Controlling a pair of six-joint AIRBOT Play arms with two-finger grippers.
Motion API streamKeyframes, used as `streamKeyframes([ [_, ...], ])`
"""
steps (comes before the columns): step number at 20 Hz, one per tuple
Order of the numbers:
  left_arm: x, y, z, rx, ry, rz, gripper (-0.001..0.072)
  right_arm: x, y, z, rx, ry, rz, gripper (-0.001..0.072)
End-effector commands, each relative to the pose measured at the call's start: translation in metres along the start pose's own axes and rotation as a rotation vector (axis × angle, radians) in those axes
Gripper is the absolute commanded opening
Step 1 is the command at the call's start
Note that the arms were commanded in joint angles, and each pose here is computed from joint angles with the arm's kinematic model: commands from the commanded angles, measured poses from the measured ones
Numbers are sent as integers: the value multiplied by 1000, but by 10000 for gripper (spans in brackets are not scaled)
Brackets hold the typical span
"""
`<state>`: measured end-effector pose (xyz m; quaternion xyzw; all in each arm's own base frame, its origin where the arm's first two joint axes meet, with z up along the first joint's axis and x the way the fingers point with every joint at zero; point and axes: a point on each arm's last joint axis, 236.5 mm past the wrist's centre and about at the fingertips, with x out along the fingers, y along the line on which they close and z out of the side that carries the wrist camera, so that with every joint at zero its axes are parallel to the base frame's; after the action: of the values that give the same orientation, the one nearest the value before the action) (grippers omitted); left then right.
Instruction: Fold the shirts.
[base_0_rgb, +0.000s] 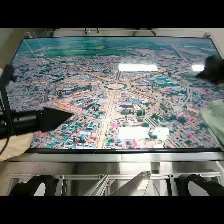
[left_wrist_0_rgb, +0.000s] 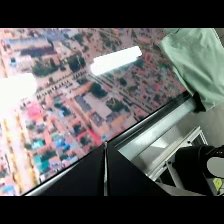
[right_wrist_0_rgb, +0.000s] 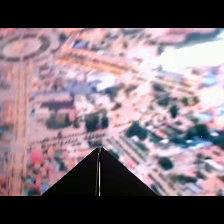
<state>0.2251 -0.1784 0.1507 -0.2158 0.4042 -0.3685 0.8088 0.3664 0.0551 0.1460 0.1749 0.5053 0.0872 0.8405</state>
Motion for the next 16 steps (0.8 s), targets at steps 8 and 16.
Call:
streamKeyframes([
  [8, 8, 17, -84, -98, 13, 16, 12, 99, 79, -180, -292, 132, 164, 24],
  [16, 5, 14, -84, -80, -1, 14, 11, 99, 79, -180, -290, 134, 163, 24],
])
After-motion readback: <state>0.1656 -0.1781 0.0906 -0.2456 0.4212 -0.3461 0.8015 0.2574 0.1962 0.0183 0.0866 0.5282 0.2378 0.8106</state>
